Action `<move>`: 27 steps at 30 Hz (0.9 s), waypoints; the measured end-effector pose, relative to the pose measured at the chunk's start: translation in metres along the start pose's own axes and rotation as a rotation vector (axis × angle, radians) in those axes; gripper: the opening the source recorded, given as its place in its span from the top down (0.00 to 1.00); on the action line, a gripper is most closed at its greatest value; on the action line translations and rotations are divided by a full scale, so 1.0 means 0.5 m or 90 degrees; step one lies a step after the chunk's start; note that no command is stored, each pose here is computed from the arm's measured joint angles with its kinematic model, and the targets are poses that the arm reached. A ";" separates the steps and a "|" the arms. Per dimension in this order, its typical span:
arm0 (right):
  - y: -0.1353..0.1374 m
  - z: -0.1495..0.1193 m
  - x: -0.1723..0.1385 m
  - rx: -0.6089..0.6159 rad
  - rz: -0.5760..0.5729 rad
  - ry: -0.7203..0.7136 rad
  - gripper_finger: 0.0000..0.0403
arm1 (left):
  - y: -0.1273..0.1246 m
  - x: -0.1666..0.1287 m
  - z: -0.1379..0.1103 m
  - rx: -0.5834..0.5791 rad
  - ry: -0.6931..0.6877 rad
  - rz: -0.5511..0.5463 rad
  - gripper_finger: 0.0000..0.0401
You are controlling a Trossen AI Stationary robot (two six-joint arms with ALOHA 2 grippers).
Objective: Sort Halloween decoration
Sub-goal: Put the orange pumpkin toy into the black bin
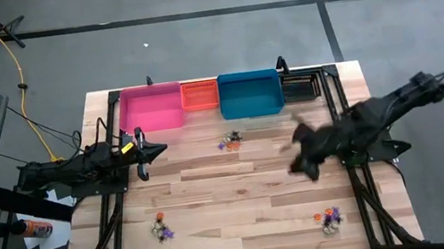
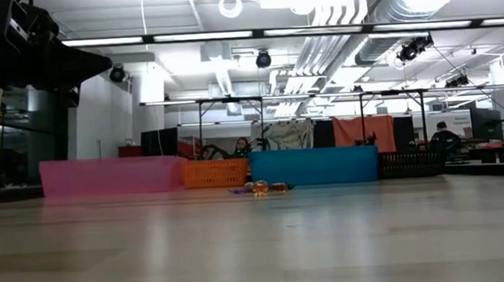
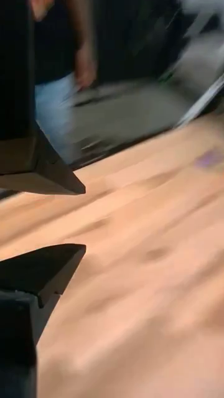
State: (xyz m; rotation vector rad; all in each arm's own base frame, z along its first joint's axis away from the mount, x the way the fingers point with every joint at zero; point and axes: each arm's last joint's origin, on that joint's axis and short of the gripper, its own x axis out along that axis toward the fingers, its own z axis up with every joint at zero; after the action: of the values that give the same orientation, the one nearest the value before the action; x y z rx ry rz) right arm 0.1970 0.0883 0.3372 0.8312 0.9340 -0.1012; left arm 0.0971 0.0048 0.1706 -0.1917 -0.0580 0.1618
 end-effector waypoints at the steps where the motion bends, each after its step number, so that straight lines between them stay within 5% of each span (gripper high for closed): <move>1: 0.010 -0.012 0.015 0.020 -0.028 0.042 0.67 | 0.000 0.000 0.000 0.000 0.000 0.000 1.00; 6: 0.051 -0.088 0.105 0.130 -0.145 0.180 0.67 | 0.000 0.000 0.000 0.000 0.000 0.000 1.00; 13: 0.053 -0.173 0.221 0.291 -0.317 0.206 0.67 | 0.000 0.000 0.000 0.000 0.000 0.000 1.00; 27: 0.017 -0.232 0.344 0.276 -0.473 0.273 0.67 | 0.000 0.000 0.000 0.000 0.000 0.000 1.00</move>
State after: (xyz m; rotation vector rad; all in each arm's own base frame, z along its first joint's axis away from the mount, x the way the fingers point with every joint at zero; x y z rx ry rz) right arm 0.2283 0.2173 0.1773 0.8768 1.6322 -0.8168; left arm 0.0971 0.0048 0.1706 -0.1914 -0.0580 0.1623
